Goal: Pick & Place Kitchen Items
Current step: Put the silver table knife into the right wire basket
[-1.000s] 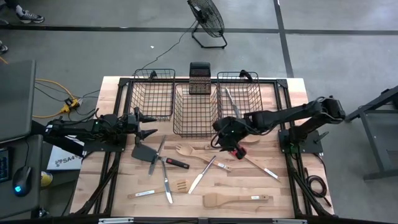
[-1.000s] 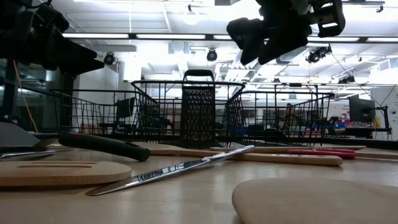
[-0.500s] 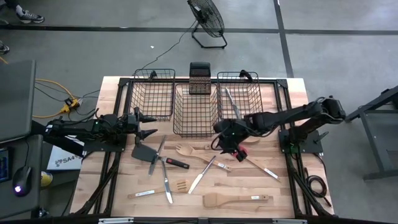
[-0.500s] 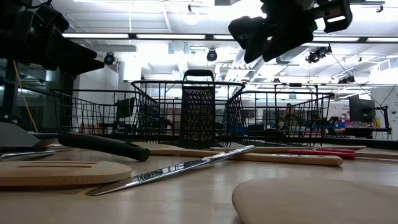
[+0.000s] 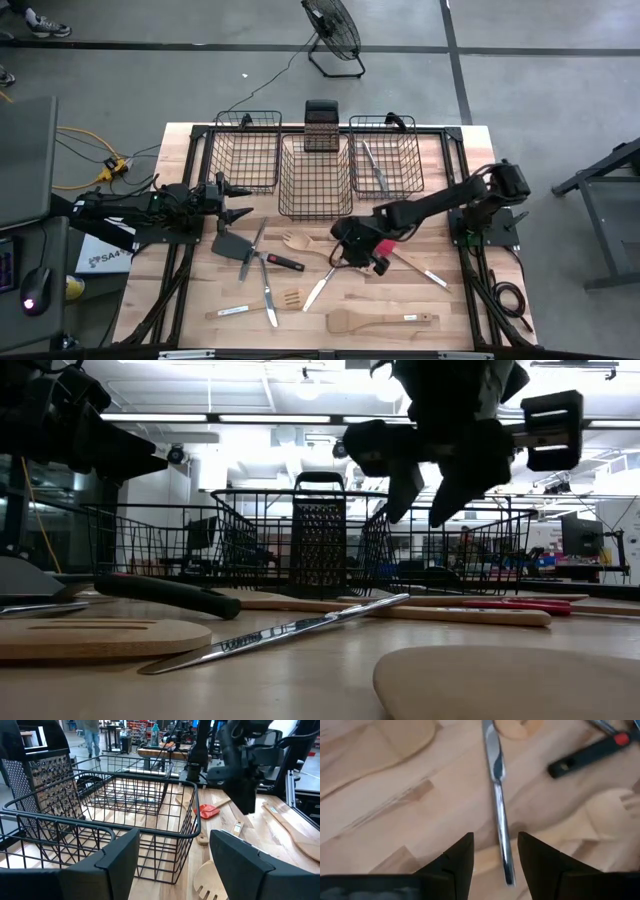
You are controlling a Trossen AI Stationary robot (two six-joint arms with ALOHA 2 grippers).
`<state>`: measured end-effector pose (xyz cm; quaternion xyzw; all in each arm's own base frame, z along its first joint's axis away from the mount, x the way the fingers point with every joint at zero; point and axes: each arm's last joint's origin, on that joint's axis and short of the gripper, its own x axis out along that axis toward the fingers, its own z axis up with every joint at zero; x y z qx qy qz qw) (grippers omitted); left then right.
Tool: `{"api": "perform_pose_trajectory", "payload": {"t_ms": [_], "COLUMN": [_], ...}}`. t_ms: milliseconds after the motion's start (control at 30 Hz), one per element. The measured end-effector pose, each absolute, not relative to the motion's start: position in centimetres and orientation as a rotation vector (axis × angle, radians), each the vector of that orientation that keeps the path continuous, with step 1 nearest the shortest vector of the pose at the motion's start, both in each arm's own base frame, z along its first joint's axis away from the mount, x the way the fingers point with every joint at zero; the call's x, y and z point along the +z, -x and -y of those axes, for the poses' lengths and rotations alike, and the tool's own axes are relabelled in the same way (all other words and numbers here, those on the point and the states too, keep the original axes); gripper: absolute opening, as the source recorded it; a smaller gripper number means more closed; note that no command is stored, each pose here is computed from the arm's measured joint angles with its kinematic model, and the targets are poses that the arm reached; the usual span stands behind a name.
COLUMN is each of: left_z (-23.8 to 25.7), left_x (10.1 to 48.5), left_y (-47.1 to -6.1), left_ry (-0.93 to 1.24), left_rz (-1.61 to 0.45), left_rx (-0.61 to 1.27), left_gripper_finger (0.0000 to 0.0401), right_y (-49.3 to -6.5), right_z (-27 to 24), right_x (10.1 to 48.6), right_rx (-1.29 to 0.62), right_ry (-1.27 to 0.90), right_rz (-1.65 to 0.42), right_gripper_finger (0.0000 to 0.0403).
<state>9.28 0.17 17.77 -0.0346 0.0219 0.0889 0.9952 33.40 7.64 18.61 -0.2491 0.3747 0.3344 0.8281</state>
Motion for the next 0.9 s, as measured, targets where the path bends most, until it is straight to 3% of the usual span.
{"api": "perform_pose_trajectory", "payload": {"t_ms": [167,500,900], "left_z": [-0.2,-0.2,-0.2], "left_x": [17.8,17.8,17.8], "left_y": [-9.3,-9.3,-9.3], "left_ry": [0.069,0.070,0.069], "left_rz": [-0.044,-0.043,-0.044], "left_rx": [0.178,0.178,0.178], "left_gripper_finger": [0.0237,0.0237,0.0237], "right_y": [-34.4,-38.0,-38.1], "right_z": [-9.0,-10.5,-10.1], "right_x": [17.7,16.4,14.3], "right_rx": [0.764,0.786,0.751], "right_ry": [0.558,0.582,0.704], "right_rz": [-0.778,-0.829,-0.917], "right_gripper_finger": [0.0150,0.0205,0.0208]}}
